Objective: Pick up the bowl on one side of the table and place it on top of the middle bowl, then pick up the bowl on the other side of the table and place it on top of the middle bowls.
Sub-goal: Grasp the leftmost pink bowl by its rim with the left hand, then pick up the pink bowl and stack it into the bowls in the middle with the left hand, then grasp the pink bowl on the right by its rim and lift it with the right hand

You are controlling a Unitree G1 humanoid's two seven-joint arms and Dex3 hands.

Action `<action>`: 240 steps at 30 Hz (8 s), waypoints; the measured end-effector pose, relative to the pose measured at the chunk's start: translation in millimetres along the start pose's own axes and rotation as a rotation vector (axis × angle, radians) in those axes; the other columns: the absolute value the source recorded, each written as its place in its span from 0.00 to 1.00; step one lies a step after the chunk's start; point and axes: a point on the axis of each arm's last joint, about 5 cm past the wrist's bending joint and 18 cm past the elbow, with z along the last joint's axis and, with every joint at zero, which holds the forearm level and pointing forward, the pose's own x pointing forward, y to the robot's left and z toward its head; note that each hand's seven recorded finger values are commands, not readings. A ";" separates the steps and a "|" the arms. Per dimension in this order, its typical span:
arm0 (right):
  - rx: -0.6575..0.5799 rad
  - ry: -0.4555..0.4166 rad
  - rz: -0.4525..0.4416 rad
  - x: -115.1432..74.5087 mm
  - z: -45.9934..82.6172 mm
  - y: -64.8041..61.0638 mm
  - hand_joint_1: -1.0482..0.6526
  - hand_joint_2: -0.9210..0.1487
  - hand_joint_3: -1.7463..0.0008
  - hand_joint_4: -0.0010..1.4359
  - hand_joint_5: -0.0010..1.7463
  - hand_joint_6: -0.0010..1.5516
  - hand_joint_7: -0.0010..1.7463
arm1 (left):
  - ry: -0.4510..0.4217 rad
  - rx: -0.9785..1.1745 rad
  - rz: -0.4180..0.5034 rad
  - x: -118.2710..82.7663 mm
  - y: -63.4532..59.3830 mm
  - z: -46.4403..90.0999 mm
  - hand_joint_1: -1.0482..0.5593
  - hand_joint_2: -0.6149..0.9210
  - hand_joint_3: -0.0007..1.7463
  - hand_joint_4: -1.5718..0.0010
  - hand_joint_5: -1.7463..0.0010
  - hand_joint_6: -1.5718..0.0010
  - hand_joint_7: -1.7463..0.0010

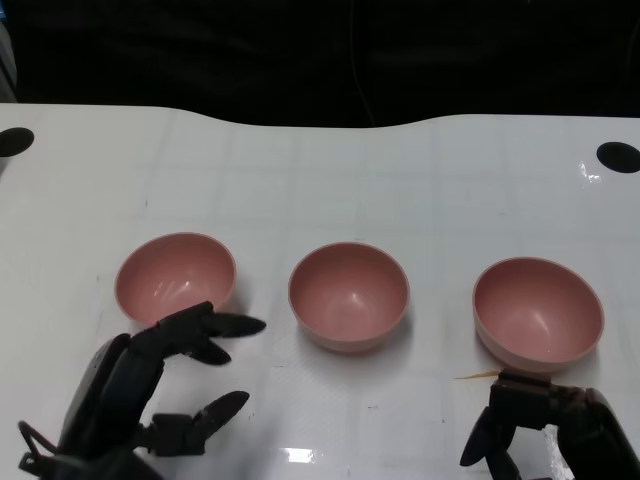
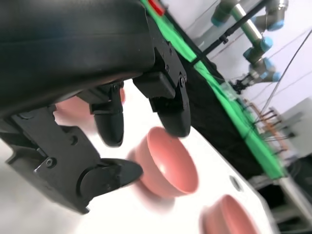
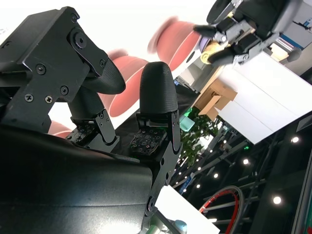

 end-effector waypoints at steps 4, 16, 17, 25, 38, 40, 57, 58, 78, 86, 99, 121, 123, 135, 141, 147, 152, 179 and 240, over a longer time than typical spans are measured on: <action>-0.001 0.000 0.002 -0.2 0.2 0.3 0.61 0.66 0.10 0.59 1.00 0.56 0.75 | 0.029 0.116 -0.008 2.1 1.4 7.1 0.43 0.97 0.02 0.76 0.60 0.66 0.98; -0.006 0.013 0.006 -0.3 -0.3 0.8 0.62 0.65 0.11 0.58 1.00 0.56 0.75 | 0.108 0.640 -0.092 34.5 -0.2 17.3 0.35 0.97 0.00 0.82 0.70 0.75 1.00; -0.007 0.015 0.006 -0.5 -0.3 0.7 0.62 0.65 0.11 0.58 1.00 0.56 0.75 | 0.109 0.659 -0.091 36.2 -1.7 17.0 0.35 0.97 0.00 0.83 0.70 0.76 1.00; -0.008 0.013 0.007 0.1 -0.4 0.8 0.62 0.66 0.10 0.59 1.00 0.56 0.74 | 0.176 0.795 -0.130 49.8 -19.8 10.0 0.35 0.98 0.00 0.80 0.75 0.77 1.00; -0.016 0.013 0.016 -1.5 0.3 1.8 0.62 0.66 0.10 0.58 1.00 0.56 0.74 | 0.336 0.934 -0.221 73.1 -40.4 -8.7 0.34 1.00 0.01 0.70 0.88 0.76 1.00; -0.017 0.013 0.016 -1.6 0.4 1.8 0.62 0.66 0.10 0.58 1.00 0.56 0.74 | 0.355 0.935 -0.242 76.4 -43.7 -10.8 0.34 1.00 0.01 0.69 0.88 0.75 1.00; -0.029 0.015 0.020 -0.9 1.7 1.7 0.62 0.66 0.10 0.59 1.00 0.57 0.74 | 0.087 0.889 -0.208 81.5 -42.2 -36.2 0.49 1.00 0.06 0.49 0.00 0.43 0.53; -0.029 0.015 0.020 -0.9 1.7 1.7 0.62 0.66 0.10 0.59 1.00 0.57 0.74 | 0.076 0.889 -0.203 81.4 -42.2 -36.0 0.48 1.00 0.05 0.49 0.00 0.39 0.62; -0.032 0.014 0.019 -0.5 1.4 2.2 0.62 0.64 0.12 0.58 1.00 0.56 0.74 | -0.330 0.702 -0.044 111.3 -32.9 27.3 0.52 0.70 0.61 0.44 0.00 0.48 0.18; -0.031 0.014 0.020 -0.5 1.5 2.4 0.63 0.63 0.12 0.58 1.00 0.56 0.74 | -0.370 0.608 -0.223 114.3 -39.2 48.6 0.53 0.76 0.50 0.46 0.01 0.46 0.22; -0.032 0.022 0.022 -0.9 1.8 2.8 0.63 0.63 0.13 0.57 1.00 0.55 0.74 | -0.369 0.549 -0.447 108.5 -58.7 42.2 0.50 0.90 0.28 0.54 0.30 0.48 0.64; -0.027 0.023 0.028 -0.8 1.8 2.7 0.63 0.64 0.13 0.57 1.00 0.55 0.74 | -0.273 0.692 -0.503 98.5 -40.0 52.7 0.16 1.00 0.28 0.96 0.92 0.90 0.98; -0.026 0.024 0.027 -1.0 1.9 2.6 0.63 0.64 0.12 0.58 1.00 0.55 0.74 | -0.275 0.629 -0.465 92.4 -36.0 48.1 0.19 1.00 0.26 0.93 0.90 0.88 0.97; -0.027 0.021 0.023 -0.2 1.8 2.2 0.63 0.64 0.12 0.58 1.00 0.56 0.75 | -0.331 0.299 -0.196 53.3 -17.2 25.2 0.38 1.00 0.15 0.77 0.65 0.67 0.93; -0.027 0.024 0.022 -1.0 1.9 2.2 0.64 0.64 0.12 0.59 1.00 0.56 0.75 | -0.304 0.199 -0.111 30.9 -9.1 12.7 0.47 1.00 0.12 0.64 0.51 0.53 0.88; -0.027 0.021 0.019 -1.4 2.9 1.8 0.63 0.64 0.13 0.59 1.00 0.56 0.75 | -0.282 0.021 0.008 -2.2 -5.9 -1.9 0.61 0.90 0.28 0.53 0.31 0.48 0.60; -0.026 0.015 0.011 -1.1 3.9 1.1 0.63 0.64 0.13 0.58 1.00 0.56 0.73 | -0.250 -0.054 0.073 -16.4 -7.4 -7.2 0.67 0.72 0.65 0.50 0.15 0.47 0.39; -0.386 0.257 -0.084 17.5 22.5 -34.8 0.34 0.05 0.99 0.25 0.28 0.31 0.02 | -0.112 -0.191 0.094 -27.6 -12.3 -13.9 0.64 0.63 0.83 0.43 0.02 0.47 0.14; -0.865 0.524 0.309 63.7 -30.2 -16.7 0.57 0.01 0.97 0.61 0.94 0.62 0.57 | -0.121 -0.177 0.067 -26.0 -13.8 -13.2 0.66 0.66 0.80 0.46 0.02 0.49 0.14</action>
